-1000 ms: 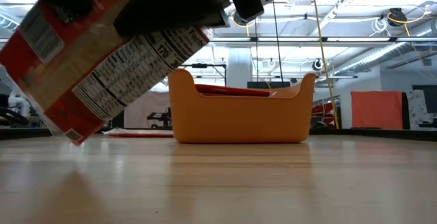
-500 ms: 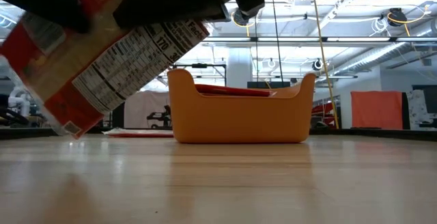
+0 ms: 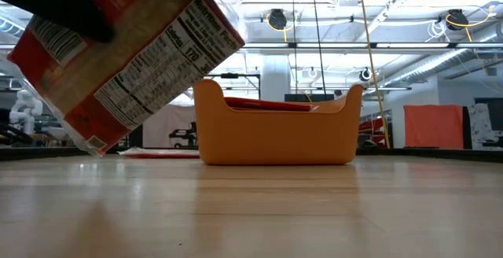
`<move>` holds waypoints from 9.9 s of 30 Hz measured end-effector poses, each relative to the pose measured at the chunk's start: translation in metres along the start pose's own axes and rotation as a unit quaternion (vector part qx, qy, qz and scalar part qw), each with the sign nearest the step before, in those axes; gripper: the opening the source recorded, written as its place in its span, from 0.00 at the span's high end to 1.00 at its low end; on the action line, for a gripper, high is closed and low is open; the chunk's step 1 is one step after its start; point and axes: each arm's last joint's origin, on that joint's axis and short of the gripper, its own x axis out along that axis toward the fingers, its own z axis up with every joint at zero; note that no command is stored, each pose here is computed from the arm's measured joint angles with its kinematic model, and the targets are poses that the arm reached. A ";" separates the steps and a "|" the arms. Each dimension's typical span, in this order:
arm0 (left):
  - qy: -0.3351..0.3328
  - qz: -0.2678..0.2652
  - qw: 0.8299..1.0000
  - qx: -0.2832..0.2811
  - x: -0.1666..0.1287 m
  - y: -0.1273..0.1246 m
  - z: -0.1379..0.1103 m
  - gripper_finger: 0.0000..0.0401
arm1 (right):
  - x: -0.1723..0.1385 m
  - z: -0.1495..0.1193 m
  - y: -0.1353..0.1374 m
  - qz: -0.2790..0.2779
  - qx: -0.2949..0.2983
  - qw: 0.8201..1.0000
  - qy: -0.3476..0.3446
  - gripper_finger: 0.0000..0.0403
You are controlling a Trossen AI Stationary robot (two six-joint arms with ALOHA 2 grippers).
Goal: Sort popcorn bags into baskets
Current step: Put the red popcorn bag into the orange bin
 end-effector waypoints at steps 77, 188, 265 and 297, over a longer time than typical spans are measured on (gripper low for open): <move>0.114 0.332 0.936 0.026 0.146 0.192 0.069 0.91 | -0.137 -0.051 0.016 -0.030 0.126 0.991 0.023 0.57; -0.091 0.029 0.983 -0.156 -0.064 0.052 0.000 0.77 | -0.143 -0.002 0.004 0.149 0.212 0.926 0.275 0.60; -0.189 -0.037 0.971 -0.141 -0.061 0.019 -0.011 0.77 | -0.139 -0.091 0.020 0.129 0.113 0.926 0.337 0.64; -0.188 -0.033 0.971 -0.141 -0.059 0.021 -0.010 0.77 | -0.125 -0.096 0.000 0.092 -0.139 0.923 0.348 0.64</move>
